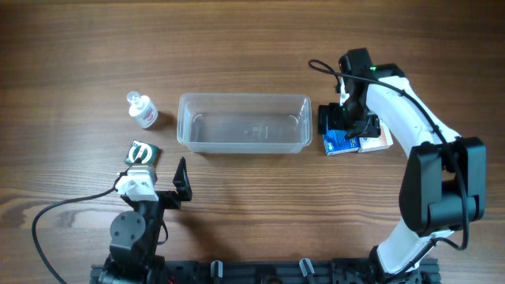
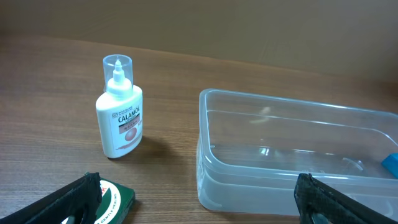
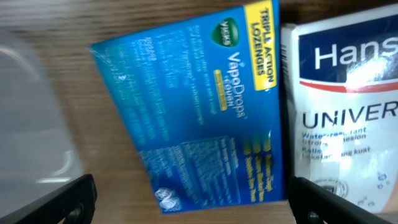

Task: Pack container
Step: 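Reach the right gripper to the blue Vicks box and grasp it, then lift the blue Vicks box and carry it left over the container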

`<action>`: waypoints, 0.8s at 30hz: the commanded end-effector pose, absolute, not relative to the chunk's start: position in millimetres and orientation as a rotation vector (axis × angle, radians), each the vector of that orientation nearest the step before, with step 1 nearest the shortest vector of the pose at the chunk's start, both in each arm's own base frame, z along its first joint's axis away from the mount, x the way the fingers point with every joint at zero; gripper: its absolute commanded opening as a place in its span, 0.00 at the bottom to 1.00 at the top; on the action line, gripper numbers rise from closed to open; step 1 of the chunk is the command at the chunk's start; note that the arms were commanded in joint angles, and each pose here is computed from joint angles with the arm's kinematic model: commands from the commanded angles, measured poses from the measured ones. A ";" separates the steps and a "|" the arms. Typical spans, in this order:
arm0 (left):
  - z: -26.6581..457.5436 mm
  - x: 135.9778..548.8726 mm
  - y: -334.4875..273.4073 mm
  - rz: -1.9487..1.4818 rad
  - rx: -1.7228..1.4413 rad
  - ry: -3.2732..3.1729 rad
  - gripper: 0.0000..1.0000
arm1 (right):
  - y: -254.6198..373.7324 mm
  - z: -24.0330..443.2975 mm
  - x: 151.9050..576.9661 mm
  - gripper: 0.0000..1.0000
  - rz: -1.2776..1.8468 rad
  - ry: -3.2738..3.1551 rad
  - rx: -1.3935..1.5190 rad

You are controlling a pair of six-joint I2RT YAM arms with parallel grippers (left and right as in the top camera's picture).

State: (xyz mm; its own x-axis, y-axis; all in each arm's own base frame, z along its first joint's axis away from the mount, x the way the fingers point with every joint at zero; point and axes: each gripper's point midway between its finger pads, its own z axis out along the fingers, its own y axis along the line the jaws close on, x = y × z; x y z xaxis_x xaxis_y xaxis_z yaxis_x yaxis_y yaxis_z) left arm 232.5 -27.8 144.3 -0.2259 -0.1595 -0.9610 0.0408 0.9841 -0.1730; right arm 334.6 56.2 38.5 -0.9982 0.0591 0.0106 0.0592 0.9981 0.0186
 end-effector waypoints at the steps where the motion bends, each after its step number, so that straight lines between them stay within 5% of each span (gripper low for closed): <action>1: 143.8 232.5 -26.8 -0.178 -0.095 1.790 1.00 | 46.1 16.8 329.3 1.00 0.030 -3.107 -0.146; 14: 143.6 232.5 -26.8 -0.177 -0.094 1.790 1.00 | 48.4 6.3 339.3 0.99 0.008 -3.149 -0.192; 19: 143.6 232.5 -26.8 -0.177 -0.094 1.790 1.00 | 47.3 6.2 340.7 0.87 0.017 -3.153 -0.232; 24: 143.6 232.5 -26.8 -0.177 -0.094 1.790 1.00 | 46.8 4.0 337.9 0.87 0.021 -3.144 -0.246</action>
